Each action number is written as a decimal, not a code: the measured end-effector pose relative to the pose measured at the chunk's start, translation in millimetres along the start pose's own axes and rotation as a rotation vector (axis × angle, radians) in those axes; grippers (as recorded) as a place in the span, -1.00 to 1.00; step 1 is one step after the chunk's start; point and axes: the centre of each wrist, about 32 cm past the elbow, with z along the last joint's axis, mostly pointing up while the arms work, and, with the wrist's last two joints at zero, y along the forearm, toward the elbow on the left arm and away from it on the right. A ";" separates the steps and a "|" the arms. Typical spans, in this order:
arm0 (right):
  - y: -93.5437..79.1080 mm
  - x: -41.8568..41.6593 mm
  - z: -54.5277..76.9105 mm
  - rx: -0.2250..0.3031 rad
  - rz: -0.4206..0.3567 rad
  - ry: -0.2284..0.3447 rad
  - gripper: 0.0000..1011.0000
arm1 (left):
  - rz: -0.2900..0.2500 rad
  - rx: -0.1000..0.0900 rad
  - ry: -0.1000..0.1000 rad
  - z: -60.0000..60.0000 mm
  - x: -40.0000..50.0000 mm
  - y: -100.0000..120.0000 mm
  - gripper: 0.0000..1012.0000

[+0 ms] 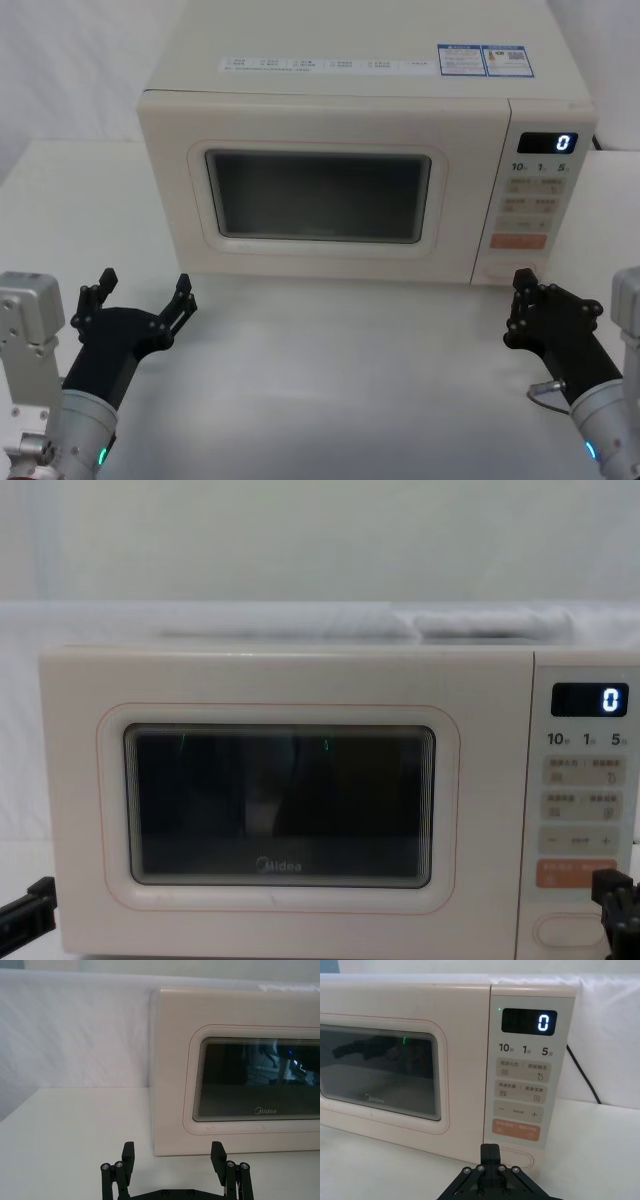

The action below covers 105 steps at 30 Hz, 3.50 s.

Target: Press the button to open the microwave door with one hand; close the microwave door with the other hand.

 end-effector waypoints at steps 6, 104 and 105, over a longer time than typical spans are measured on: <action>6.4 7.5 3.6 -0.032 0.014 0.024 -1.00 | 0.000 0.000 0.000 0.0 0.0 0.0 0.98; 84.1 29.3 -32.4 -0.151 -0.052 0.073 -1.00 | 0.000 0.000 0.000 0.0 0.0 0.0 0.98; 84.2 29.5 -32.5 -0.151 -0.052 0.073 -1.00 | 0.000 0.000 0.000 0.0 0.0 0.0 0.98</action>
